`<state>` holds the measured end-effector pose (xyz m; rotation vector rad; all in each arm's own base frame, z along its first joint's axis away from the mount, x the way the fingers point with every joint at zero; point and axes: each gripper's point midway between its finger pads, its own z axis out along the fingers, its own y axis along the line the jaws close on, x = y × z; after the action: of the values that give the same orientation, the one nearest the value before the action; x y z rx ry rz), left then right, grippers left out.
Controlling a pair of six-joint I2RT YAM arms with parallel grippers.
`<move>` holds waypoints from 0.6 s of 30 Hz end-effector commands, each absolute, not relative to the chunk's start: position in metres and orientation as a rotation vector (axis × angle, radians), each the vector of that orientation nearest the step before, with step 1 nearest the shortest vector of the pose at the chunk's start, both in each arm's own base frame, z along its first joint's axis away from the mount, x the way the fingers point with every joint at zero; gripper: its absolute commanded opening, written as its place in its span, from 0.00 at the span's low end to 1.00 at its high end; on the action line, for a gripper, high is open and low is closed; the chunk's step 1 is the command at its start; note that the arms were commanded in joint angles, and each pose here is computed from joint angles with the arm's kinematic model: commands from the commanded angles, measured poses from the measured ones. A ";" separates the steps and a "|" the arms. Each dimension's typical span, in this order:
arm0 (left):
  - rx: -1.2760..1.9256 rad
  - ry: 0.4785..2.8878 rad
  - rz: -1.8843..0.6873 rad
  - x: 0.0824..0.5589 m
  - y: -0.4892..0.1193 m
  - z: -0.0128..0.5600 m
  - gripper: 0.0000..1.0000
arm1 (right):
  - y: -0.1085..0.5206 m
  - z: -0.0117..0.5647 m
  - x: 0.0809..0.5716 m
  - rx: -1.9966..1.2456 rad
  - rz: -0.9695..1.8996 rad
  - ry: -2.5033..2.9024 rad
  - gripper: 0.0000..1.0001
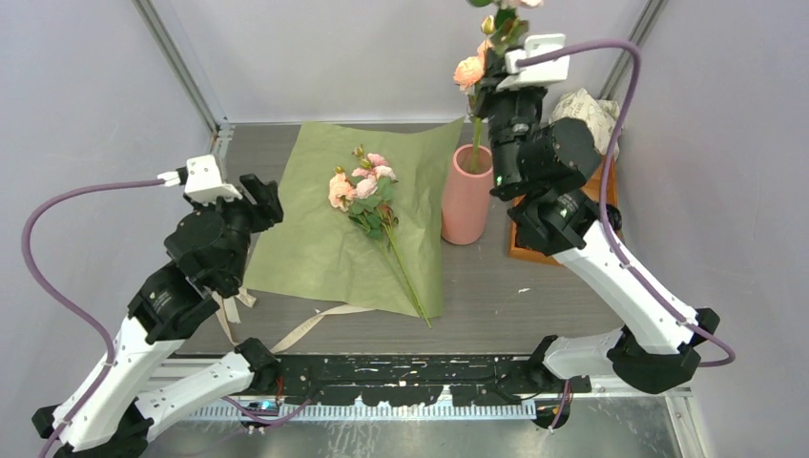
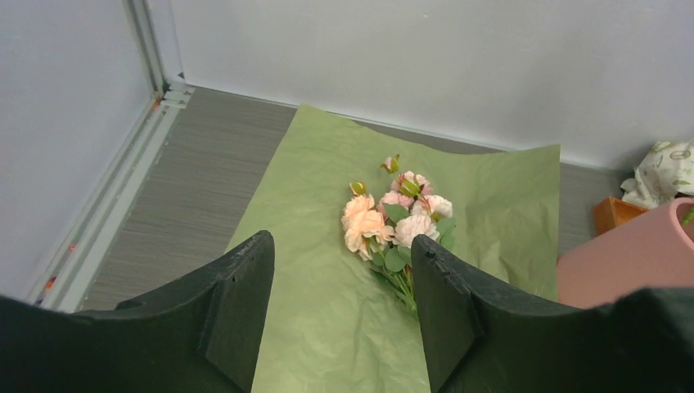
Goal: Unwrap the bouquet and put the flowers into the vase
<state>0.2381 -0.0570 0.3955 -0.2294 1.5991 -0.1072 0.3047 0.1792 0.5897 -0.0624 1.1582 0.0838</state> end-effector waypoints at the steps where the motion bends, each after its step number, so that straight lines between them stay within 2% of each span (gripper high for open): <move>1: -0.234 1.572 -0.219 0.246 -0.078 0.409 0.63 | 0.125 0.612 0.321 0.104 0.010 1.081 0.01; 8: -0.214 1.602 -0.229 0.254 -0.091 0.403 0.63 | 0.107 0.597 0.363 0.144 -0.018 1.113 0.01; 18: -0.208 1.617 -0.209 0.258 -0.093 0.396 0.63 | 0.124 0.569 0.395 0.106 0.019 1.171 0.01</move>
<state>0.2571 -0.0920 0.3757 -0.1673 1.6784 -0.1563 0.4007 0.1197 0.5482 0.0887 1.2329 -0.0735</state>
